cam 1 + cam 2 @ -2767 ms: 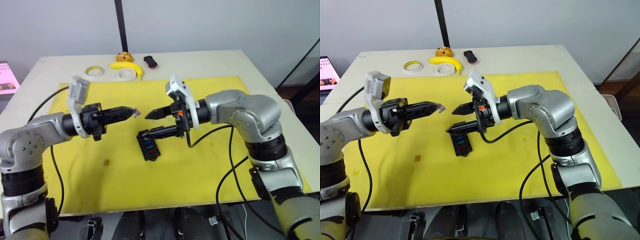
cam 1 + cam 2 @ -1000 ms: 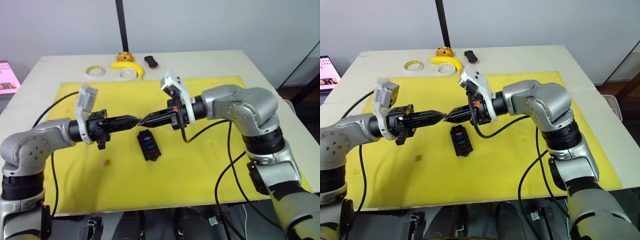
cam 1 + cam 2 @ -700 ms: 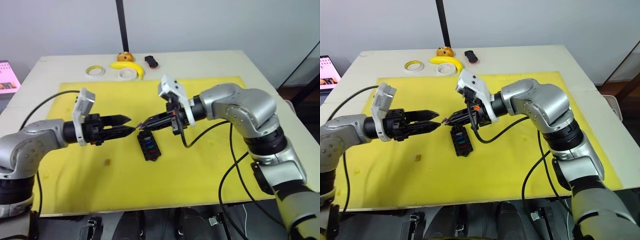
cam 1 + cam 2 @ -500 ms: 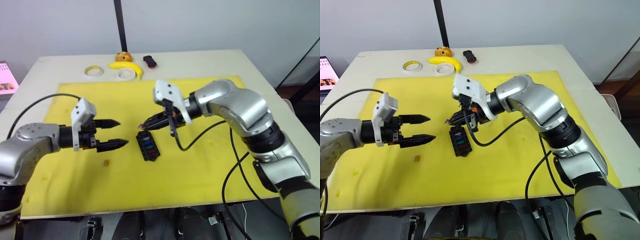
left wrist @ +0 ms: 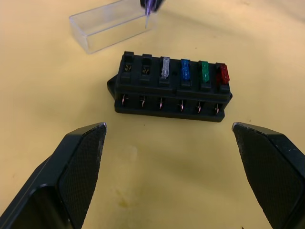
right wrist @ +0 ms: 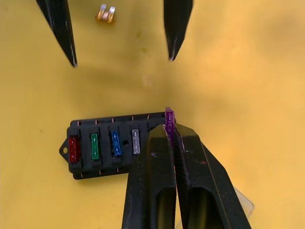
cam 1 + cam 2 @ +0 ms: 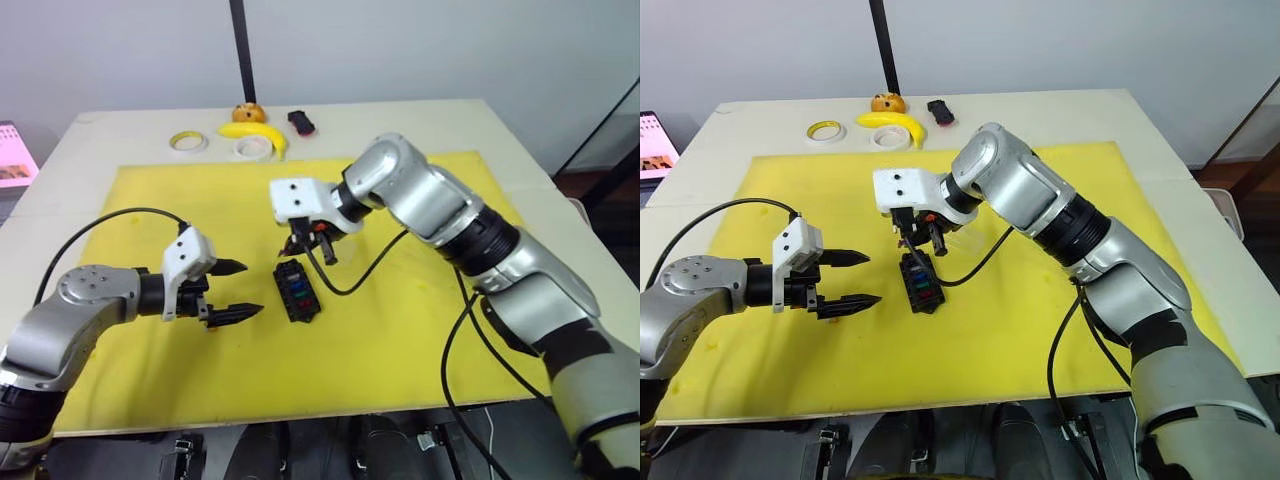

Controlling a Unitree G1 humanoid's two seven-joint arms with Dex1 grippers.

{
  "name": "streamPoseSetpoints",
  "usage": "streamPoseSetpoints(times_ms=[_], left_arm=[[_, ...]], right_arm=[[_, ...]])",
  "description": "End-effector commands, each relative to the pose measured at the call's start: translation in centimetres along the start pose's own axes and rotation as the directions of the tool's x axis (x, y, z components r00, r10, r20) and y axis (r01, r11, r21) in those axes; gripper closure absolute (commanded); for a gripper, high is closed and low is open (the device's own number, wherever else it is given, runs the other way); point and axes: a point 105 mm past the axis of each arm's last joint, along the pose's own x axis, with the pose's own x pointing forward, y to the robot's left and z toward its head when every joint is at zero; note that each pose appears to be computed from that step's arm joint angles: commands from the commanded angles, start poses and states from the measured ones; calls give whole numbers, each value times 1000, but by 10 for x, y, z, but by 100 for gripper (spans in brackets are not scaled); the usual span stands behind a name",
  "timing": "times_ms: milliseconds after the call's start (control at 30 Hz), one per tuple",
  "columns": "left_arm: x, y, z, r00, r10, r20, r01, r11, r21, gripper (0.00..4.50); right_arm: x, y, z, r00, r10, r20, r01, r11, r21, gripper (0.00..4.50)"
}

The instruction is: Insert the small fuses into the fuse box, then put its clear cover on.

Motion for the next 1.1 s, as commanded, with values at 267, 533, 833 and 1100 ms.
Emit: streamPoseSetpoints(times_ms=[267, 533, 833, 1100], left_arm=[[0, -5, 9, 1000, -1, 6, 0, 998, 68, 6], [-1, -5, 9, 1000, 2, -5, -2, 997, 83, 6], [0, -6, 15, 1000, 0, 14, -1, 996, 87, 6], [3, -4, 11, 1000, 13, 7, -13, 996, 92, 6]], right_arm=[[5, -3, 3, 997, 13, -72, -20, 995, -94, 450], [9, -2, 1, 996, 32, -84, -41, 994, -105, 450], [15, -3, -2, 995, 46, -90, -55, 993, -109, 450], [19, -3, -6, 994, 48, -100, -59, 992, -109, 450]])
